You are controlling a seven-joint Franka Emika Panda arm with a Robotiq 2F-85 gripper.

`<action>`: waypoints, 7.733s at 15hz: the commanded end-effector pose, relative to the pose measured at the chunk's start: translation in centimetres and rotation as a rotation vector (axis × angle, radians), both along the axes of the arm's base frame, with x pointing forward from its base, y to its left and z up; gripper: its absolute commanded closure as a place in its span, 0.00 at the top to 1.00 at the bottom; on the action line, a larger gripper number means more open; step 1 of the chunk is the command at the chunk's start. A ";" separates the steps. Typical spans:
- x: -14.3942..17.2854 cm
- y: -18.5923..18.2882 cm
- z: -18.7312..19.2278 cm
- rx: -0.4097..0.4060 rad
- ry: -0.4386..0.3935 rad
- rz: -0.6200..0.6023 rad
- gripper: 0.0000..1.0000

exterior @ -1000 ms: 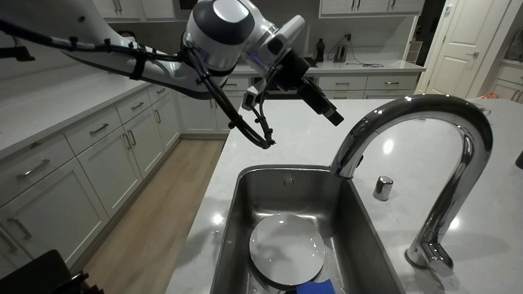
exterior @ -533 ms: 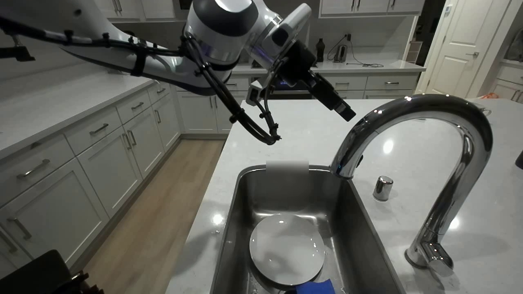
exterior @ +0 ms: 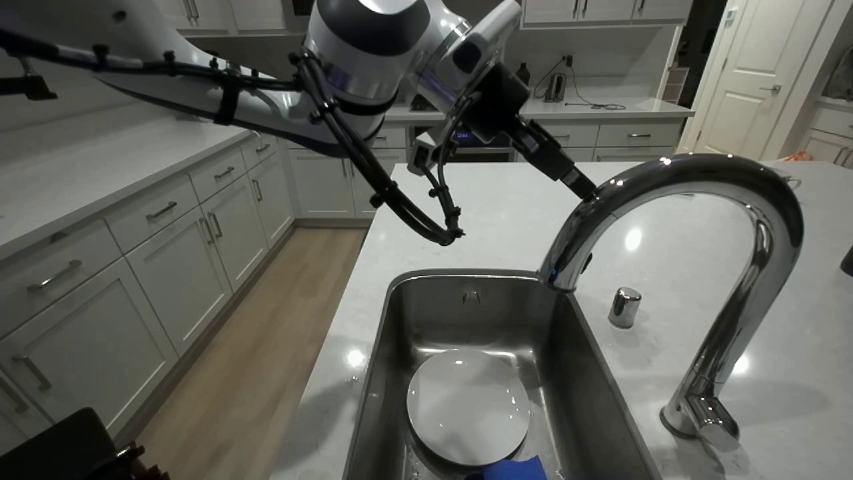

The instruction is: Turn the tap nozzle to the right

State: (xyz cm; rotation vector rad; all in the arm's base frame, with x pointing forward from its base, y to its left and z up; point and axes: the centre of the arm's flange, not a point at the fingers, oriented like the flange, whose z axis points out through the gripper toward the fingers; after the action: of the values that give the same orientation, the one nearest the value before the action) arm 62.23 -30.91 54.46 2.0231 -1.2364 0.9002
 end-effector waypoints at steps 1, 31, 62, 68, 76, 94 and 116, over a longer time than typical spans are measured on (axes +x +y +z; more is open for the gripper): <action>-1.4 0.5 0.9 -0.013 0.005 -0.020 0.02; -9.7 -5.6 0.4 0.084 0.012 -0.158 0.02; -8.3 -19.5 1.2 0.343 0.067 -0.254 0.02; -9.8 -20.9 1.4 0.395 0.131 -0.322 0.02; -9.2 -21.9 1.4 0.435 0.104 -0.349 0.02; -7.2 -23.6 1.6 0.439 0.009 -0.402 0.02; -4.2 -21.8 0.3 0.423 -0.004 -0.299 0.02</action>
State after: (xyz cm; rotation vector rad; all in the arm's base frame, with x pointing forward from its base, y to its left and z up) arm 56.49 -53.44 53.89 1.9858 -1.8207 0.5547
